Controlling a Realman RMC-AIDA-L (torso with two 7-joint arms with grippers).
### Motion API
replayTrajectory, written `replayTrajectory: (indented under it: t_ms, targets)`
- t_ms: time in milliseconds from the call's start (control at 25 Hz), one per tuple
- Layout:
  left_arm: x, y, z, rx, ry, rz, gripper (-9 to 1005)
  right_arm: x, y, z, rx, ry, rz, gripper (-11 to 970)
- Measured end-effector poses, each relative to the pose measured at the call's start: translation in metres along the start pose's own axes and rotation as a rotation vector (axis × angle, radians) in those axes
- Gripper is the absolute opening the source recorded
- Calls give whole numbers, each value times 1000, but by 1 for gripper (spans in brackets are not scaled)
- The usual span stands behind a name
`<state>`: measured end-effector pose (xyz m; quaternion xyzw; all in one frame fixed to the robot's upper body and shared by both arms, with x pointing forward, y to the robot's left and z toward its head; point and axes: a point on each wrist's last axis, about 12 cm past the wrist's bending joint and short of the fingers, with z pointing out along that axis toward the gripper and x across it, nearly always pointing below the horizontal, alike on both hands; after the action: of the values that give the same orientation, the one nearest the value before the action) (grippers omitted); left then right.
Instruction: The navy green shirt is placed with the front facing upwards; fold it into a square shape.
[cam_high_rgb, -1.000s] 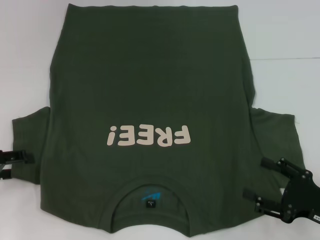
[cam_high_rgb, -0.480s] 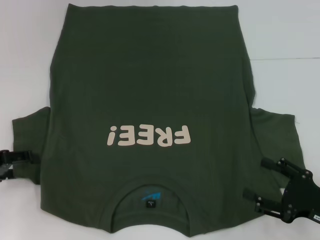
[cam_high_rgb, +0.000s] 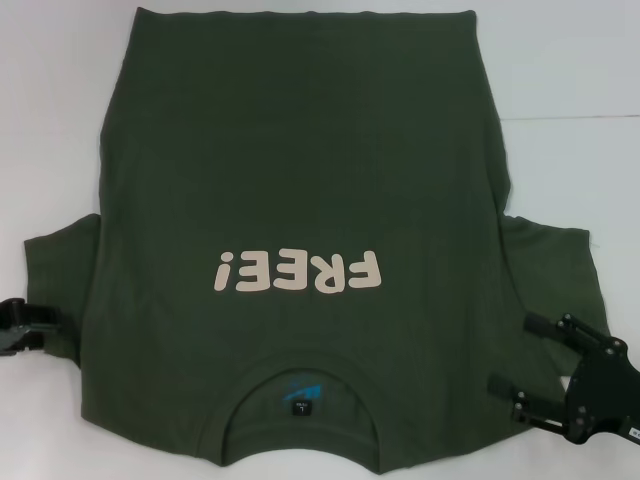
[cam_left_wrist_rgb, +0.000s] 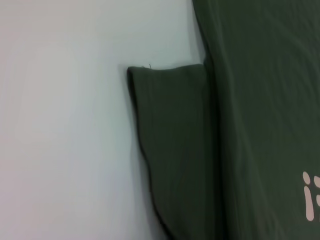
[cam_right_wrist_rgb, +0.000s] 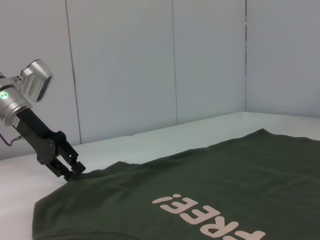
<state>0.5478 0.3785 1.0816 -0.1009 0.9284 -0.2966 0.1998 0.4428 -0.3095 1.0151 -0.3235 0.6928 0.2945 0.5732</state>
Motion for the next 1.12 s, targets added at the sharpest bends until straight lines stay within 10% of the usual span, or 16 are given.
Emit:
replayTrajectory:
  t_ms: [760,1120]
  targets:
    - [-2,-2,2,-24,12,28,81,-1,0,0,1,-10,3,927]
    - [-4,-5,2,-22,23,38,80,-1,1,0,0,-11,5,927]
